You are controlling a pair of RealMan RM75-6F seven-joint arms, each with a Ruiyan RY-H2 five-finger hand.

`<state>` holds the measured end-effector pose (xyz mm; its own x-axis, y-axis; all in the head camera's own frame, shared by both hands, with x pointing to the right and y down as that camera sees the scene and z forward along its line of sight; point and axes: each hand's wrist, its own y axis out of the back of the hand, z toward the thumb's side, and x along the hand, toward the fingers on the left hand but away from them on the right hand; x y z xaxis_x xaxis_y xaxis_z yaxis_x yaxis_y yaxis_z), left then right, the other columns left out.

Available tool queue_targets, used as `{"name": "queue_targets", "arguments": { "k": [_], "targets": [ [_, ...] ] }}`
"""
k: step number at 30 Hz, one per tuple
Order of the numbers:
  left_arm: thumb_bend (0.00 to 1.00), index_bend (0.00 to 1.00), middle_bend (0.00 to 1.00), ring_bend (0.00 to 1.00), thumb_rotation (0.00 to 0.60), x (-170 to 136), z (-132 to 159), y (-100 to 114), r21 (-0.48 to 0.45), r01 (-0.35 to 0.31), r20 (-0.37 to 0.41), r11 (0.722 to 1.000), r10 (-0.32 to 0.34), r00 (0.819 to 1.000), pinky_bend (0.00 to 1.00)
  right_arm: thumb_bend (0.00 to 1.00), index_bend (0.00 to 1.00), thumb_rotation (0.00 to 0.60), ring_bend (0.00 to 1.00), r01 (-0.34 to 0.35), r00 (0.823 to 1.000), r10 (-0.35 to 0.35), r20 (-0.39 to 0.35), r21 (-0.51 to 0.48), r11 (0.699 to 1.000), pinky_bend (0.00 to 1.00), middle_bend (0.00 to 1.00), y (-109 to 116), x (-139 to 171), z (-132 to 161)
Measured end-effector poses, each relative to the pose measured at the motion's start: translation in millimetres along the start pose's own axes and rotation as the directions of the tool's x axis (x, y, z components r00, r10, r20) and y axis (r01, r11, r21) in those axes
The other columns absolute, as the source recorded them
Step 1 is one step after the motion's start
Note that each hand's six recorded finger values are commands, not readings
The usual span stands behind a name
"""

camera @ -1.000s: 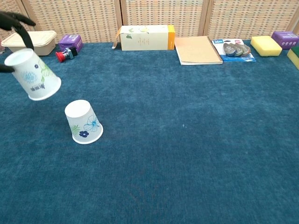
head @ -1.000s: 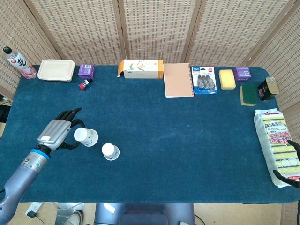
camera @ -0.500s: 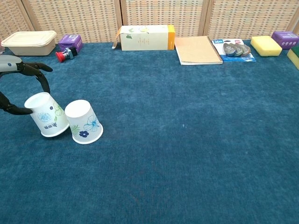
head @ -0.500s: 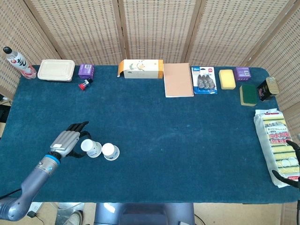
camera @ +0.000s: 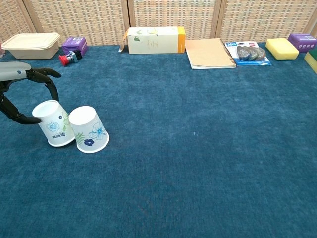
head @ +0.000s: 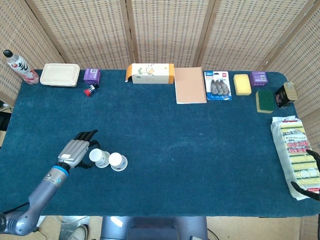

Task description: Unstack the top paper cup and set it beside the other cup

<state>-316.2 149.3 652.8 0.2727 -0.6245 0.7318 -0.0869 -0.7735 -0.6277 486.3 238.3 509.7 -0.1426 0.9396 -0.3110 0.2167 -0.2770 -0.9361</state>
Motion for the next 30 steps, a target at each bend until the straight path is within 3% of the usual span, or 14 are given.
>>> {"name": "queue_targets", "arguments": {
  "k": [3, 10, 20, 26, 30],
  "targets": [
    [0.25, 0.38, 0.0, 0.0, 0.6, 0.1, 1.8, 0.2, -0.001, -0.002, 0.003, 1.0, 0.002, 1.0, 0.02, 0.04, 0.16, 0.6, 0.0, 0.001, 1.0, -0.001, 0.0, -0.001, 1.0, 0.0, 0.02, 0.2, 0.2, 0.0],
    [0.2, 0.19, 0.0, 0.0, 0.6, -1.5, 2.4, -0.1, 0.005, -0.003, -0.004, 1.0, 0.003, 1.0, 0.02, 0.04, 0.16, 0.6, 0.0, 0.0, 1.0, 0.0, 0.001, -0.003, 1.0, 0.0, 0.02, 0.5, 0.2, -0.5],
    [0.2, 0.01, 0.0, 0.0, 0.6, -7.9, 5.7, 5.6, -0.007, -0.029, 0.011, 1.0, 0.029, 1.0, 0.02, 0.04, 0.16, 0.6, 0.0, 0.001, 1.0, -0.001, 0.001, -0.003, 1.0, 0.0, 0.02, 1.4, 0.3, -1.2],
    [0.16, 0.0, 0.0, 0.0, 0.6, -28.7, -6.0, 23.6, 0.017, -0.136, 0.014, 0.991, 0.136, 0.991, 0.02, 0.04, 0.16, 0.6, 0.0, 0.006, 1.0, -0.006, 0.001, -0.005, 1.0, 0.0, 0.02, 2.3, 0.1, -1.6],
    [0.12, 0.0, 0.0, 0.0, 0.6, -49.8, -26.7, 35.7, 0.051, -0.254, -0.028, 0.966, 0.256, 0.966, 0.02, 0.04, 0.13, 0.6, 0.0, 0.004, 1.0, -0.004, -0.005, -0.007, 1.0, 0.0, 0.02, 1.5, 0.4, -0.4]
  ]
}}
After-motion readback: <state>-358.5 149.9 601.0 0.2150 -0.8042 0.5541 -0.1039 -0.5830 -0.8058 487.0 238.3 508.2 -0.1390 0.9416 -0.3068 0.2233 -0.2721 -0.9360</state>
